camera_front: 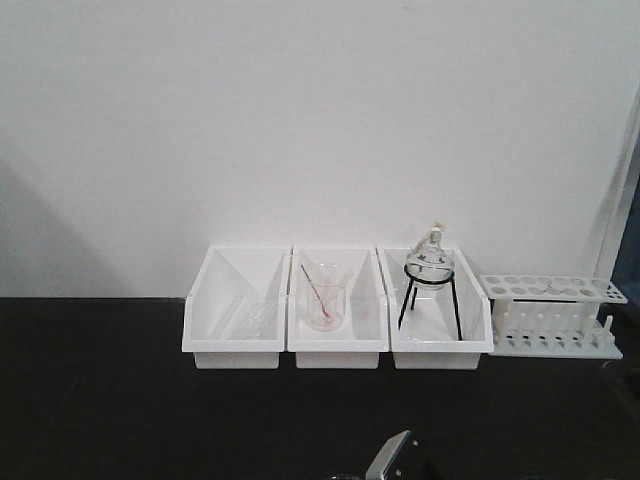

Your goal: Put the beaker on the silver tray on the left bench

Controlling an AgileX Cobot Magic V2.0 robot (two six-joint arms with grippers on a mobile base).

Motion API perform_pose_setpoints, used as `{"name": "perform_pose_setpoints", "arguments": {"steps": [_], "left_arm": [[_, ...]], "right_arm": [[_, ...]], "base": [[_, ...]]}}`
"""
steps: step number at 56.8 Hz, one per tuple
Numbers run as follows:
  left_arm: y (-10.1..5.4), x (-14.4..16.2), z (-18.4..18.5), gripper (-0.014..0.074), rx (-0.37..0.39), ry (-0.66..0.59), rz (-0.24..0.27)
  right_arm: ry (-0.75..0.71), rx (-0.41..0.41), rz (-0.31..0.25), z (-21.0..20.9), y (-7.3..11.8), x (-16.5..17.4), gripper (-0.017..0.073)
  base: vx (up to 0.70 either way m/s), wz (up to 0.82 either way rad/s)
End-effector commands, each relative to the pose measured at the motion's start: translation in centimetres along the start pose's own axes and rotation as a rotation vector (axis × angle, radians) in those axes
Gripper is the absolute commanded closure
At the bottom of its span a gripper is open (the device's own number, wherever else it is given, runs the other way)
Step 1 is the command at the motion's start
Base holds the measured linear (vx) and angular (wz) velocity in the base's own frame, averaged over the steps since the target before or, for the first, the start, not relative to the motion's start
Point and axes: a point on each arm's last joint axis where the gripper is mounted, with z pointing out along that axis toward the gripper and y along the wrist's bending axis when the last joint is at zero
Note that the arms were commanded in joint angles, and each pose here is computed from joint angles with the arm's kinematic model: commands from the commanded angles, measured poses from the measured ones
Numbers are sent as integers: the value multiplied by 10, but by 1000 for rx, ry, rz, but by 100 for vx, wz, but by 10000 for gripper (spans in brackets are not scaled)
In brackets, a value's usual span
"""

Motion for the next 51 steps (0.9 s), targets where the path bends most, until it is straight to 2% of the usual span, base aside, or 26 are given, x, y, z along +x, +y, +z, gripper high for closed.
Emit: {"name": "perform_pose_setpoints", "arguments": {"steps": [1,19,23,27,36,51], "left_arm": [[-1,1,2,592,8,-66,-3],[-1,1,2,592,8,-66,-3],[-1,1,2,592,8,-66,-3],[-1,1,2,592,8,-66,-3],[-1,1,2,592,8,-66,-3],[-1,1,2,592,8,-66,-3]], "right_arm": [[-128,-11,-37,-6,0,-27,330],[-130,-6,-33,-6,0,-28,-83],[-132,-4,-31,-6,0,-28,-137],[-133,-4,-31,-6,0,-28,-158],[-152,4,-41,-9,0,-34,-146],[-256,46,-88,-28,7,-69,-113]], "base": [[0,0],[0,0],[0,0],[0,0],[0,0],[0,0]]}}
